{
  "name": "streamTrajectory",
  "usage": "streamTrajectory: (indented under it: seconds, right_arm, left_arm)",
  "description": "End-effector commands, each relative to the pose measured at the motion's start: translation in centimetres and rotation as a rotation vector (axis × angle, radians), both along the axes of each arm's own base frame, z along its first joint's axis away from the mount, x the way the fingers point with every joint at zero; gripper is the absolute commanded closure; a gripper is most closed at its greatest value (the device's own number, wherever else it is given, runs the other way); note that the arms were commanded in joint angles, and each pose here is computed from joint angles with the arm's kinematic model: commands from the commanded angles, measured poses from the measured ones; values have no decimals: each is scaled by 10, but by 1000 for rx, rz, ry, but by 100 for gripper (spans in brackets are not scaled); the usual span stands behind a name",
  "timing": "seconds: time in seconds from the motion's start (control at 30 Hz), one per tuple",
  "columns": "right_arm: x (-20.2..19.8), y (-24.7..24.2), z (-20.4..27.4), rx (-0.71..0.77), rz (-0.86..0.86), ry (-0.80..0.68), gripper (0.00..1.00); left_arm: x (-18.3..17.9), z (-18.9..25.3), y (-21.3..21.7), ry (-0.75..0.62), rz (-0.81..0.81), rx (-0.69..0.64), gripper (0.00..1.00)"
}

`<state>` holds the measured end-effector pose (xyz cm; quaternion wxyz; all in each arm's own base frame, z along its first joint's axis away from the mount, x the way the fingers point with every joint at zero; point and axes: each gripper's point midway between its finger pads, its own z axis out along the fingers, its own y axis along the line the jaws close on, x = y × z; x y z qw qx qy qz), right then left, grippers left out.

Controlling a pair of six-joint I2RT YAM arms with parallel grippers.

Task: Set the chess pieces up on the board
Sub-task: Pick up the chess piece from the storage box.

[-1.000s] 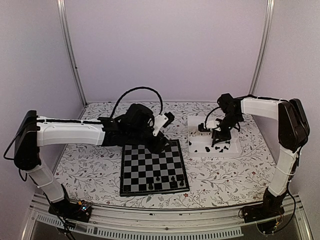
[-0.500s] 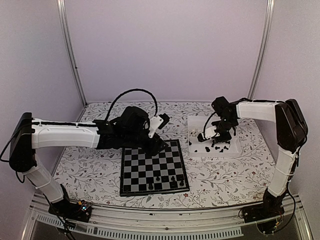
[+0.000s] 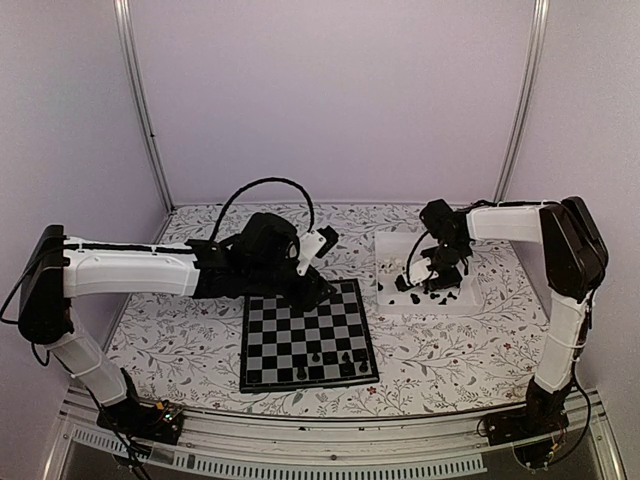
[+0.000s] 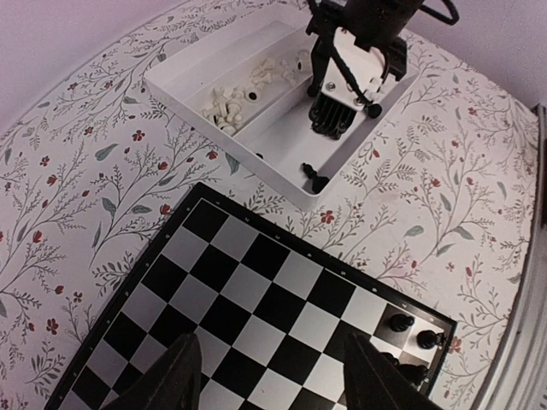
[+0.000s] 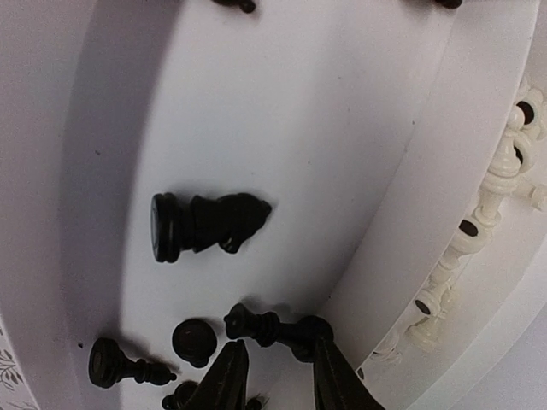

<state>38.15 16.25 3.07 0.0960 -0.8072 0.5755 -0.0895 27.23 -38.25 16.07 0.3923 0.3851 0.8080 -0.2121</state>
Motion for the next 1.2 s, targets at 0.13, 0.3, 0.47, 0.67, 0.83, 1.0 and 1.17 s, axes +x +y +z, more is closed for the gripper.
streamTrajectory:
  seconds: [0.13,0.3,0.47,0.67,0.83,1.0,1.17]
  right_arm:
    - [-3,-1,-23,-42,14,28,70]
    - [-7,-4,-25,-51,5,51,71]
    - [-10,9,-12,6,-34,97,70]
    - [-11,-3,-22,-40,-102,117,68]
    - [-9,-15,-21,-34,-170,159,66]
    - [-9,-24,-25,-29,-221,200,68]
    - [-15,-24,-29,-19,-234,233,79]
  left_arm:
    - [5,6,3,-11,19,-28,41]
    - [4,6,3,-10,18,-31,42]
    - [5,5,2,-10,16,-40,41]
    - [2,1,-3,8,-4,-42,41]
    - [1,0,-2,5,-8,-35,41]
    - [2,-1,-2,6,-8,-36,42]
    - [1,0,-6,13,-15,-49,41]
